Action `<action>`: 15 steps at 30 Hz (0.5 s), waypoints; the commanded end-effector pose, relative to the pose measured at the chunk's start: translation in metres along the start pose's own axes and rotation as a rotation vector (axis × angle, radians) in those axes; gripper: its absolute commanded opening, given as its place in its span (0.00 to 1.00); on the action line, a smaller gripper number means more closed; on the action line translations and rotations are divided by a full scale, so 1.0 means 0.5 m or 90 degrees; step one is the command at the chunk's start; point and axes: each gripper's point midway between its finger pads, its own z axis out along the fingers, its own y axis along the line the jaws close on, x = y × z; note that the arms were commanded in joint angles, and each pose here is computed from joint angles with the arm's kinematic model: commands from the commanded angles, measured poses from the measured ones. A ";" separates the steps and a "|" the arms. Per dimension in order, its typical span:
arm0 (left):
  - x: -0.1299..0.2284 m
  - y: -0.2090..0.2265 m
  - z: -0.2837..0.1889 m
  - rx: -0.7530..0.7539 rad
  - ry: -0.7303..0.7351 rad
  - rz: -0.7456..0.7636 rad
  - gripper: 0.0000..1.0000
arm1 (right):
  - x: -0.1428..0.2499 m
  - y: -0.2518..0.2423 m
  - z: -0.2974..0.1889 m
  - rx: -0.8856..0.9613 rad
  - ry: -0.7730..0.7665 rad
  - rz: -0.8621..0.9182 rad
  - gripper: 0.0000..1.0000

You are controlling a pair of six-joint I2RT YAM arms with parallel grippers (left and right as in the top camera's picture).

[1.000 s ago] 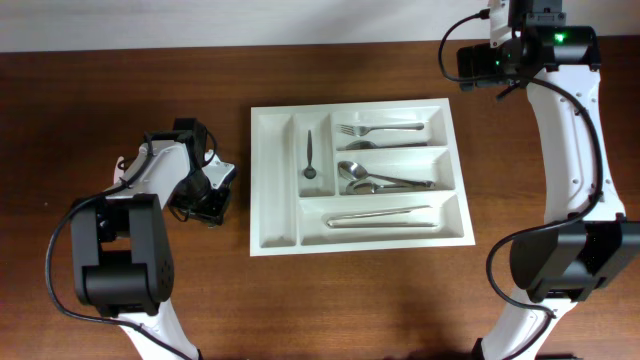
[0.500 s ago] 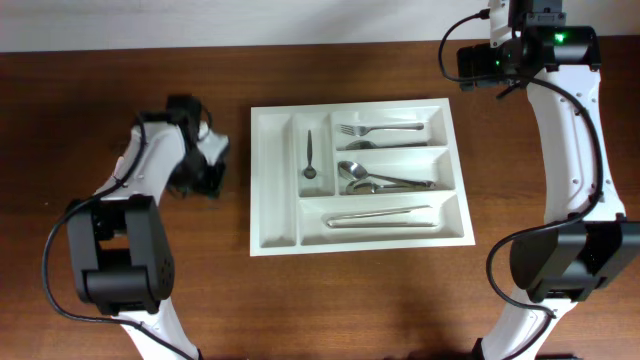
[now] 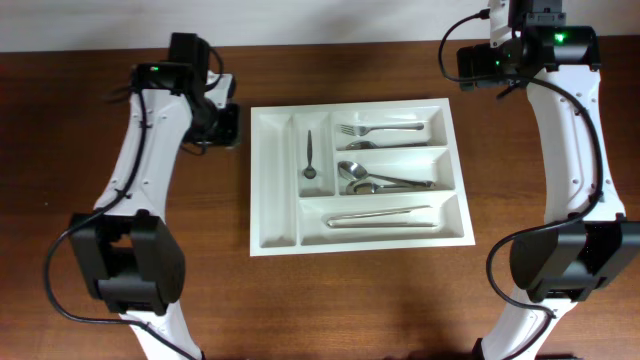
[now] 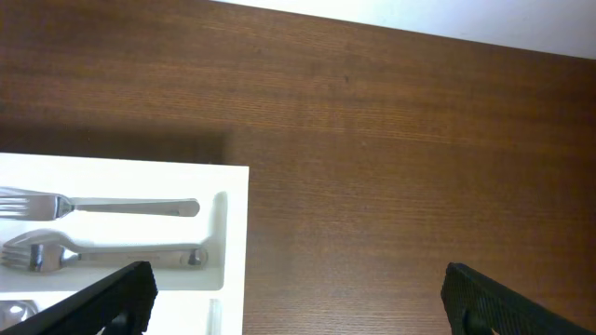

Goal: Pack container
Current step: 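Place the second spoon into the left-middle compartment beside the first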

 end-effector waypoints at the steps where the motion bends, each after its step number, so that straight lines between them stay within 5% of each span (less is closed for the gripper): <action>1: -0.012 -0.078 -0.003 0.055 -0.016 -0.004 0.02 | -0.013 -0.008 -0.016 0.009 -0.017 0.006 0.99; 15: -0.001 -0.230 0.134 0.114 0.025 0.043 0.02 | -0.013 -0.008 -0.016 0.009 -0.017 0.006 0.99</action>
